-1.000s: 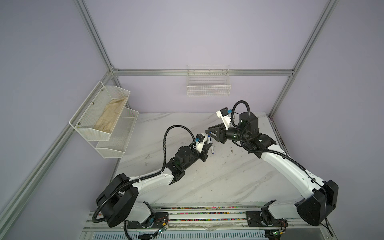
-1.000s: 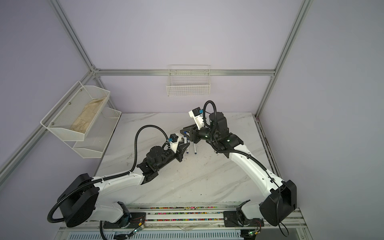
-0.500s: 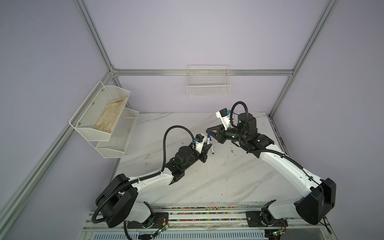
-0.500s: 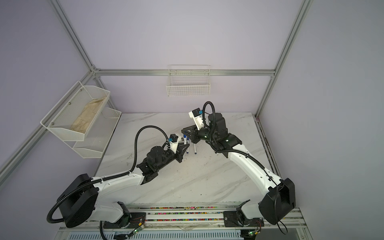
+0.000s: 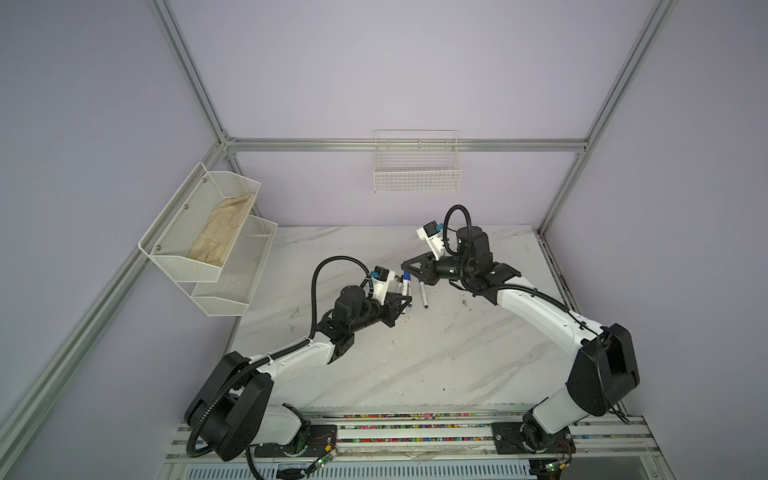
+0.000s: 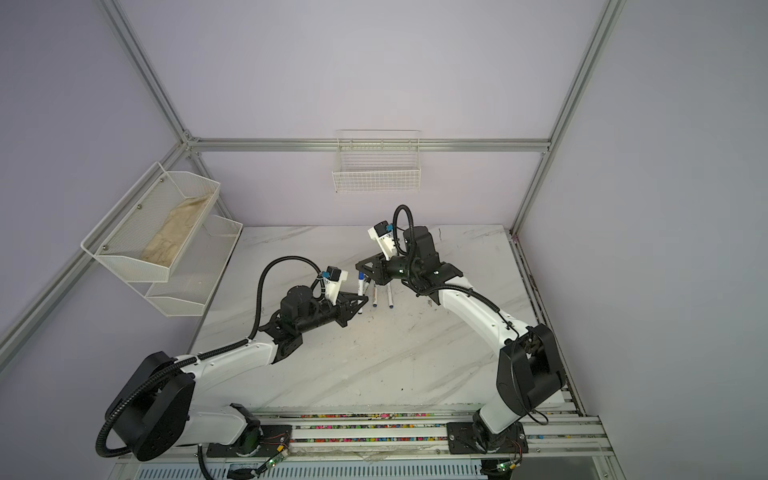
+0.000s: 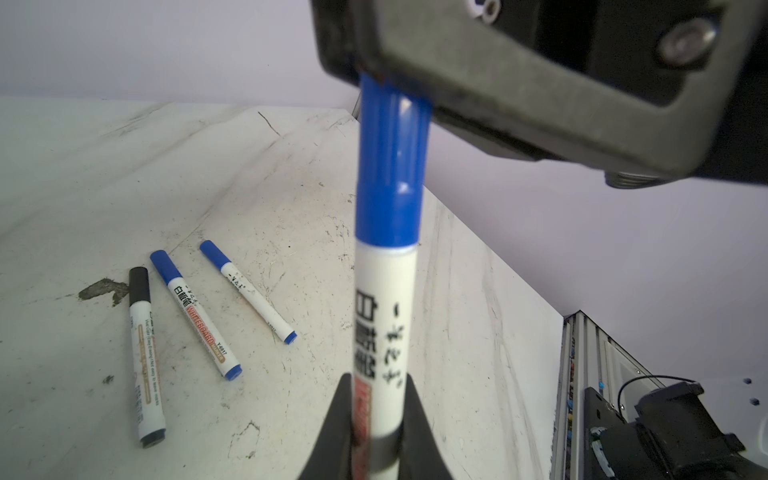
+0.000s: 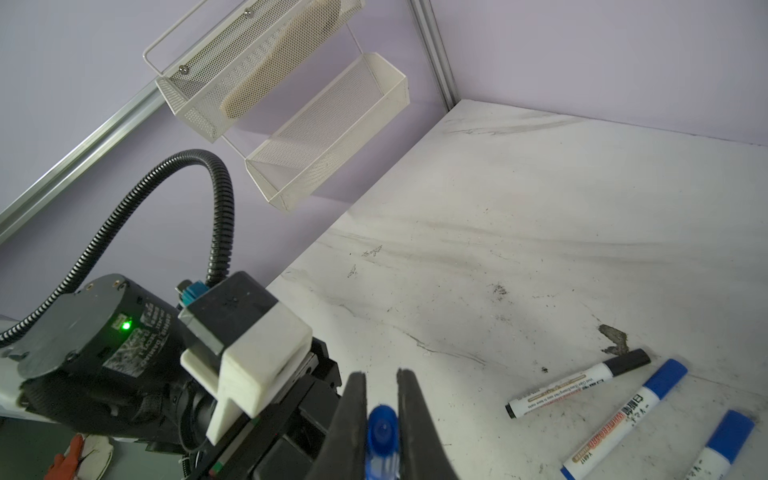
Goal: Insert the pens into the pen caps
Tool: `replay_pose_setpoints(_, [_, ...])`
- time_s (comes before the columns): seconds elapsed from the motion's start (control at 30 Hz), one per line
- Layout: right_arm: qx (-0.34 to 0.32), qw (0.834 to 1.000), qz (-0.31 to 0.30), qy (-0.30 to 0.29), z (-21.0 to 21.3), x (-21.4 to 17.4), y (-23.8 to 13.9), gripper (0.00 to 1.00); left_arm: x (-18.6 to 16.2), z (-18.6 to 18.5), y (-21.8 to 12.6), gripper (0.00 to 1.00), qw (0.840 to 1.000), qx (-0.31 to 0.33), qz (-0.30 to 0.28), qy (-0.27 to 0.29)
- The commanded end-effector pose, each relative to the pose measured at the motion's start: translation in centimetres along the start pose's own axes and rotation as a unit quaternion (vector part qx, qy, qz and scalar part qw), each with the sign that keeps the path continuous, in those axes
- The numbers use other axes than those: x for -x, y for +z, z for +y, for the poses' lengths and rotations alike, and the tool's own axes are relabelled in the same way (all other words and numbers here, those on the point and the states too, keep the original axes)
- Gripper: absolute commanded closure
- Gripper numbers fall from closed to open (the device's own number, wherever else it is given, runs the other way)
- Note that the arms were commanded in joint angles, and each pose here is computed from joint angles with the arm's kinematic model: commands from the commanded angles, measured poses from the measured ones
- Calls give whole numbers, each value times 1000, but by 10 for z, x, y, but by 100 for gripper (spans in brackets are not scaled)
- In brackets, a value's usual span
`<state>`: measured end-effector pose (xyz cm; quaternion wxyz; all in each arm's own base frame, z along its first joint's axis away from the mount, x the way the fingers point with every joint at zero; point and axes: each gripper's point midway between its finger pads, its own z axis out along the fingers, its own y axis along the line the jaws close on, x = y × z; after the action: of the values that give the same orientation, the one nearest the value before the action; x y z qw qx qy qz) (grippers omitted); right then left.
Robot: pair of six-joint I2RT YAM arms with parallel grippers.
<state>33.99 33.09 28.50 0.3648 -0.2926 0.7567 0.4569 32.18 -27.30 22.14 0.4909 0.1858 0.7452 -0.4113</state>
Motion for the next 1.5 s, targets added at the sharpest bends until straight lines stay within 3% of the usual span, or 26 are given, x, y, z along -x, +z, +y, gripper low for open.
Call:
replay_pose_setpoints(0.0, [7,965,218,146,5,-132,-16,99,187,-7,-102,100,932,53,-355,52])
replay_pose_setpoints(0.17, [7,962,247,115,18,-145,-15,100,180,-4,-92,100,939,53,-334,58])
replay_pose_setpoints(0.33, [-22,955,291,51,23,-162,-12,100,181,6,-87,100,936,66,-343,46])
replay_pose_setpoints(0.53, [-47,950,307,-19,36,-166,-13,100,190,25,-91,100,922,117,-367,38])
replay_pose_setpoints(0.77, [-74,935,346,-36,30,-188,-12,100,194,50,-97,100,903,189,-385,30])
replay_pose_setpoints(0.9, [-70,939,335,-37,32,-184,-12,100,189,63,-103,100,896,233,-377,31])
replay_pose_setpoints(1.0, [-77,947,311,-34,26,-167,-14,100,182,60,-100,100,905,226,-357,43])
replay_pose_setpoints(1.17, [-74,962,261,19,7,-138,-17,100,161,44,-88,100,930,179,-316,51])
replay_pose_setpoints(1.47, [-52,974,211,59,0,-107,-18,100,131,14,-72,100,959,112,-255,52])
